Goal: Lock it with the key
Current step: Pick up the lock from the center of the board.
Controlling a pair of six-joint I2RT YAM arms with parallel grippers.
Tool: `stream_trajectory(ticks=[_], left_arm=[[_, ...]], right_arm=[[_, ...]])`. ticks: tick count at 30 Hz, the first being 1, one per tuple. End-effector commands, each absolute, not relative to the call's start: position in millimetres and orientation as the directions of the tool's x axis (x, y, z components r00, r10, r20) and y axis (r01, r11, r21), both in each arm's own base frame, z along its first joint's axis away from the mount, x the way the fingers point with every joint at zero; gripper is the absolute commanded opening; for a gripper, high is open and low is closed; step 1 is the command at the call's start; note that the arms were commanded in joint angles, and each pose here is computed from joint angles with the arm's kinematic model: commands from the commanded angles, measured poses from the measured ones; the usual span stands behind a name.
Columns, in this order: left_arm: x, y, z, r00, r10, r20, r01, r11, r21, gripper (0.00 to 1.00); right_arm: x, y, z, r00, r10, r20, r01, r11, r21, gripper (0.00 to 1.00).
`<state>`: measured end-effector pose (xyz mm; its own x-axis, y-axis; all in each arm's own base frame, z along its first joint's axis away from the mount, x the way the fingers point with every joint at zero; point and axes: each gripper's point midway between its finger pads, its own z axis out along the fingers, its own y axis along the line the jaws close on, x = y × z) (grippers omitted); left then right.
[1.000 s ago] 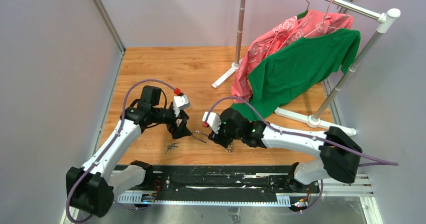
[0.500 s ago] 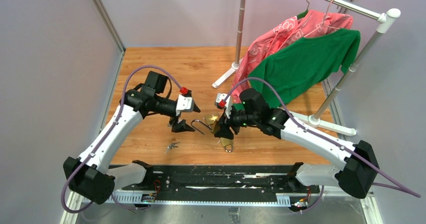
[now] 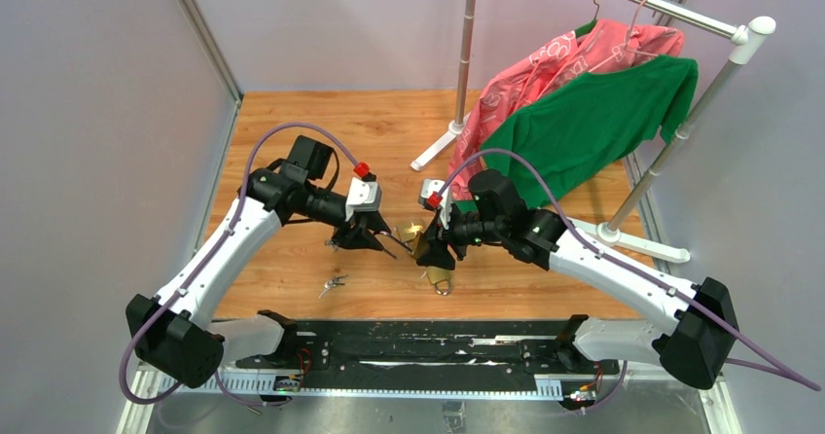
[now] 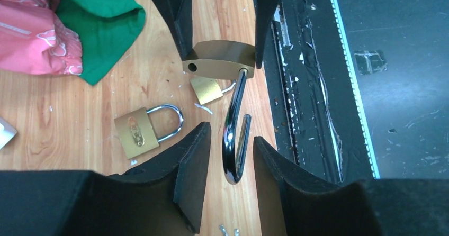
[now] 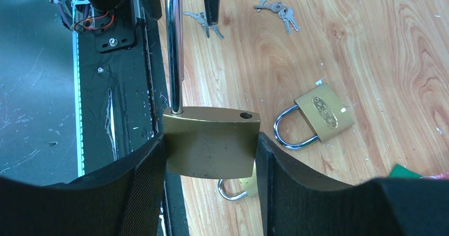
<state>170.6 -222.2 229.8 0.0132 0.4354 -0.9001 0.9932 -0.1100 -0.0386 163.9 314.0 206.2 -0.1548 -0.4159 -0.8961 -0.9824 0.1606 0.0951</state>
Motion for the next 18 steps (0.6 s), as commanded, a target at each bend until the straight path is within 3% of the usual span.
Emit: stream_trajectory(ticks=[1,3,6,16,18], left_arm=[[163.1,-226.3,242.0,0.016,0.405,-0.914,0.99,-0.134,-0.042,0.43],[163.7,-226.5,241.4,0.013,0.409,-0.913,0.99,-0.132,-0.045,0.34],[163.0,-226.6,240.4,0.022,0.412,-0.911,0.99,-0.136,-0.038,0.02],[171.1,-227.6,261.0,0.148,0.403,-0.903,0.984,-0.147,0.096,0.0],[174.8,-228.3,270.5,0.14,0.404,-0.904,0.987,-0.126,0.096,0.0]], right_arm=[[166.5,323.1,235.8,-0.095,-0.352,-0.931,-0.99,0.127,0.053,0.0],[166.9,323.0,236.0,-0.094,-0.354,-0.931,-0.99,0.129,0.05,0.0],[166.9,323.5,238.2,-0.092,-0.349,-0.932,-0.991,0.127,0.05,0.0],[158.6,332.9,239.7,-0.111,-0.358,-0.927,-0.994,0.05,0.1,0.0],[158.0,333.4,237.9,-0.112,-0.361,-0.926,-0.994,0.045,0.103,0.17]])
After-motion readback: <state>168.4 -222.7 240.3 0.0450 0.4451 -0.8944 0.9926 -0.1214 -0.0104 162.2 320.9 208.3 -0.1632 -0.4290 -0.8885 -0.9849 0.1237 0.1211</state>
